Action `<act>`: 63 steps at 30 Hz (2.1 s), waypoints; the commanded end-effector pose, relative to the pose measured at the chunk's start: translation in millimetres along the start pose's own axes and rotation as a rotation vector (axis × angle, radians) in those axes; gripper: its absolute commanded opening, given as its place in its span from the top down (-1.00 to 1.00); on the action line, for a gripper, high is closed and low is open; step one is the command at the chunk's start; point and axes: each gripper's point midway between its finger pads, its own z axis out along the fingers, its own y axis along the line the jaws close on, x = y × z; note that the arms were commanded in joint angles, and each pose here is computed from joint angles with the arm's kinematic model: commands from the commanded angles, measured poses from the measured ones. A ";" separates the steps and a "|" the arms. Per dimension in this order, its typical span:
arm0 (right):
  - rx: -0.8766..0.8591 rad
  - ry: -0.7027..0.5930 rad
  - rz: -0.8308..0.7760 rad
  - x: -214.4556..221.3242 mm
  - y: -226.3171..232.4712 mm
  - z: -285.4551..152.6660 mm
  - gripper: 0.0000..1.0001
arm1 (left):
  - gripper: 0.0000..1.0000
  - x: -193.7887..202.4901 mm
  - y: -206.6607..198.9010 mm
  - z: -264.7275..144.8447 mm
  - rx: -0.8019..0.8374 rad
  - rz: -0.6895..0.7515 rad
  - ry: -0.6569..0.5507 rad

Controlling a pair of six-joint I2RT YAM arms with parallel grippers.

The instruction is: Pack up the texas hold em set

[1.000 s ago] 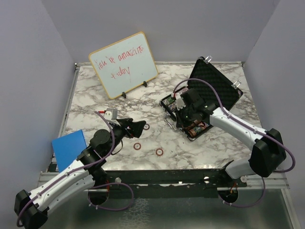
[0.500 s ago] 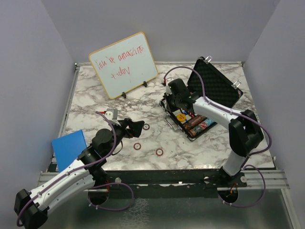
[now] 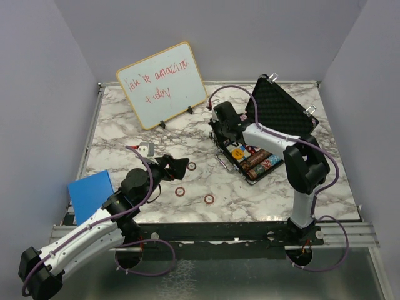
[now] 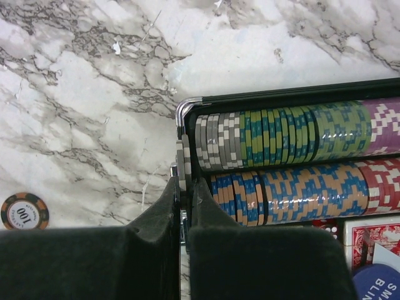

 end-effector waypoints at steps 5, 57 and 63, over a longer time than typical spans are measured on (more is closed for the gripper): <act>0.133 -0.083 0.039 -21.6 -29.3 4.9 1.00 | -0.83 -0.7 3.0 -1.1 -0.012 -0.007 -0.012; -0.037 0.065 0.035 -3.7 -5.2 27.7 0.98 | -0.83 -0.3 -1.3 0.4 0.005 -0.012 -0.004; -0.015 0.036 0.046 -18.1 -9.3 14.6 0.99 | -0.83 0.1 -0.3 1.1 -0.001 -0.006 -0.003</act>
